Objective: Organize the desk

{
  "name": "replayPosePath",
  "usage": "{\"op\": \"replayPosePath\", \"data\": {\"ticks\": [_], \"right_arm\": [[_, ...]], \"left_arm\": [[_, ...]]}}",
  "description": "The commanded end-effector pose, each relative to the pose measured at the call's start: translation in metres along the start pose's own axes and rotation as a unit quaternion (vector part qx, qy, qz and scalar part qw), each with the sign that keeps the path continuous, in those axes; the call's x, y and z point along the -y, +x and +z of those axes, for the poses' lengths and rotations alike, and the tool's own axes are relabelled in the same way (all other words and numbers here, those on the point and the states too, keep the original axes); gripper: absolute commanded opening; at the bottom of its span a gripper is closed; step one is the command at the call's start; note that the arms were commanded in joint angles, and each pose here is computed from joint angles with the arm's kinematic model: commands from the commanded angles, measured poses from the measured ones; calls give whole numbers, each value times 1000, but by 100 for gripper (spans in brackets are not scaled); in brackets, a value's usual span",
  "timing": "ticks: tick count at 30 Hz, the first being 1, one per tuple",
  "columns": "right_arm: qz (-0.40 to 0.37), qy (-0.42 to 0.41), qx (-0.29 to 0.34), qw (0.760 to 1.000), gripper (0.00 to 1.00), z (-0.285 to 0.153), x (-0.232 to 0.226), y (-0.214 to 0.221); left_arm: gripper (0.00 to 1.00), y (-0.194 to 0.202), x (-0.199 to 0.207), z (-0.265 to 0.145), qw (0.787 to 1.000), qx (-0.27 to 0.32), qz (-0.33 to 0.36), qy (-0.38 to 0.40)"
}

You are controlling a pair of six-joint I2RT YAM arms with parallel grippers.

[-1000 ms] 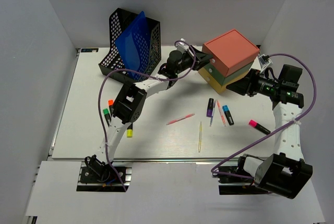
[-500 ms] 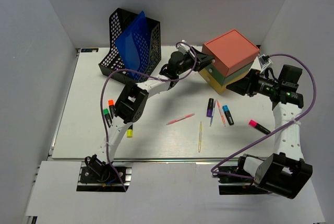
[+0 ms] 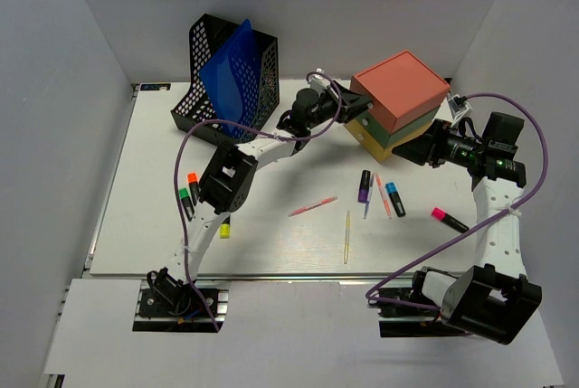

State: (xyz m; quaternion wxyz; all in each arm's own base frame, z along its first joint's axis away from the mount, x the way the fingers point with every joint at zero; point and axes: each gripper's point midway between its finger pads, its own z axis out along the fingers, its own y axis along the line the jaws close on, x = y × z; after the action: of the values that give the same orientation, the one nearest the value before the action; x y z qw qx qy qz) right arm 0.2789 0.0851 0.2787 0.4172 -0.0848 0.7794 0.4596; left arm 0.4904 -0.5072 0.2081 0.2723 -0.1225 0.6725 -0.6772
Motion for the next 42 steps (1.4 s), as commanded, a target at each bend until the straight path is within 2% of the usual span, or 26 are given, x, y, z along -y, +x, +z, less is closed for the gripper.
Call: {"op": "replayPosePath", "data": {"ticks": [1,10,18,21,22,24,25,42], "right_arm": [[-18,-8,10,1000,62,-2,-7,-5],[-17,-9,10,1000,62,-2,-6,-5],[-18,-6,12,1000,63,-3,-6,-6],[-20,-6,12,1000,62,-3,-6,-7],[-20,-6,11,1000,62,-3,-7,-6],[-22,-6,12,1000,62,-3,-7,-6],[-20,-5,11,1000,63,-3,-6,-6],[-33,0,8,999,63,-4,-7,-4]], "left_arm": [[51,5,12,5,1000,-9,1,18],[41,12,9,6,1000,-14,-5,17],[23,10,16,4,1000,-7,-3,28],[19,10,19,-1,1000,-1,0,30],[18,8,31,-4,999,3,4,42],[16,2,22,-12,999,11,3,31],[15,0,34,-15,999,16,8,44],[14,-30,34,-60,998,55,26,28]]}}
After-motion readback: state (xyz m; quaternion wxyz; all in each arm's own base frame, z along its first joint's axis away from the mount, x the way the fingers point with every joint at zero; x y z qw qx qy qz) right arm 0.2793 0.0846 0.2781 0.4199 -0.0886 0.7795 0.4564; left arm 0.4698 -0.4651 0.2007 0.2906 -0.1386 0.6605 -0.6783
